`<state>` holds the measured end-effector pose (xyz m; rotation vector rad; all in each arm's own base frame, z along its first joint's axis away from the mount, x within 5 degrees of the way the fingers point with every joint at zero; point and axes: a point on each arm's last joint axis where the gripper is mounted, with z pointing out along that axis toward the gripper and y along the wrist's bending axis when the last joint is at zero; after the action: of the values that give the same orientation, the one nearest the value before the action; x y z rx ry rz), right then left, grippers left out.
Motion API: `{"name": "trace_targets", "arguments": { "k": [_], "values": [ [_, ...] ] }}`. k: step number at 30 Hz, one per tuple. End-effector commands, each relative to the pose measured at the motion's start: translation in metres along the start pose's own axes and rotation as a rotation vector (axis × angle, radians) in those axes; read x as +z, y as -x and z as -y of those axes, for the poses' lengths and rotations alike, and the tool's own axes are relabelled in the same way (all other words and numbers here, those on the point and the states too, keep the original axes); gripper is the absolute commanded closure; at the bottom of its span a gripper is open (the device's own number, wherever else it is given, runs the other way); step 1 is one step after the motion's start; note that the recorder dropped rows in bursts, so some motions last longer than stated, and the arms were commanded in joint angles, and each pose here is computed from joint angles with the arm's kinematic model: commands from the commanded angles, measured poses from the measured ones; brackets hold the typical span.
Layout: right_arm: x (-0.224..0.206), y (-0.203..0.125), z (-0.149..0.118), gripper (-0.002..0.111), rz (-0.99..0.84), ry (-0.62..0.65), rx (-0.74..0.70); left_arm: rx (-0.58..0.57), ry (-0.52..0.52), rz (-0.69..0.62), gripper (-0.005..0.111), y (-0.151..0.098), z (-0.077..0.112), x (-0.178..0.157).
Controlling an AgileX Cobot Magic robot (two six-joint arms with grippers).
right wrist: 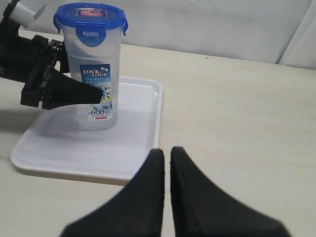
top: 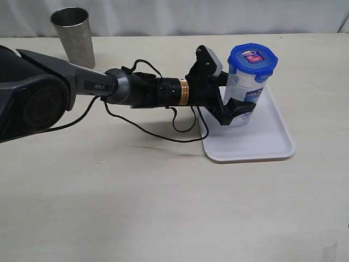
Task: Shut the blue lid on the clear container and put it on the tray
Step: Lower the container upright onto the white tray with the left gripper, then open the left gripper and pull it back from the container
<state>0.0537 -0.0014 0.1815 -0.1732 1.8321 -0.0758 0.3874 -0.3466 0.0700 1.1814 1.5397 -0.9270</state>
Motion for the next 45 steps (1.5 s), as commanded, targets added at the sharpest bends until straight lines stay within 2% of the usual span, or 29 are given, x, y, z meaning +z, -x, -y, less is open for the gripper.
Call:
{"name": "trace_targets", "arguments": {
  "k": [1, 8, 16, 18, 23, 27, 34, 41, 45],
  "values": [
    [0.000, 0.000, 0.000, 0.104, 0.001, -0.002, 0.006, -0.018, -0.025, -0.045, 0.026, 0.002, -0.005, -0.007],
    [0.000, 0.000, 0.000, 0.104, 0.001, -0.002, 0.006, -0.013, -0.072, -0.131, 0.026, -0.003, -0.007, -0.014],
    [0.000, 0.000, 0.000, 0.104, 0.001, -0.002, 0.006, -0.034, -0.053, -0.193, 0.027, 0.012, -0.021, -0.033],
    [0.000, 0.000, 0.000, 0.104, 0.001, -0.002, 0.006, -0.041, -0.046, -0.219, 0.036, 0.016, -0.024, -0.038],
    [0.000, 0.000, 0.000, 0.104, 0.001, -0.002, 0.006, -0.083, -0.039, -0.302, 0.078, 0.026, -0.028, -0.050],
    [0.000, 0.000, 0.000, 0.104, 0.001, -0.002, 0.006, -0.229, 0.000, -0.280, 0.106, 0.042, -0.031, -0.058],
    [0.000, 0.000, 0.000, 0.104, 0.001, -0.002, 0.006, -0.236, 0.080, -0.251, 0.107, 0.067, -0.035, -0.069],
    [0.000, 0.000, 0.000, 0.104, 0.001, -0.002, 0.006, -0.226, 0.342, -0.315, 0.107, 0.068, -0.037, -0.099],
    [0.000, 0.000, 0.000, 0.104, 0.001, -0.002, 0.006, -0.209, 0.395, -0.332, 0.107, 0.073, -0.031, -0.114]
  ]
}}
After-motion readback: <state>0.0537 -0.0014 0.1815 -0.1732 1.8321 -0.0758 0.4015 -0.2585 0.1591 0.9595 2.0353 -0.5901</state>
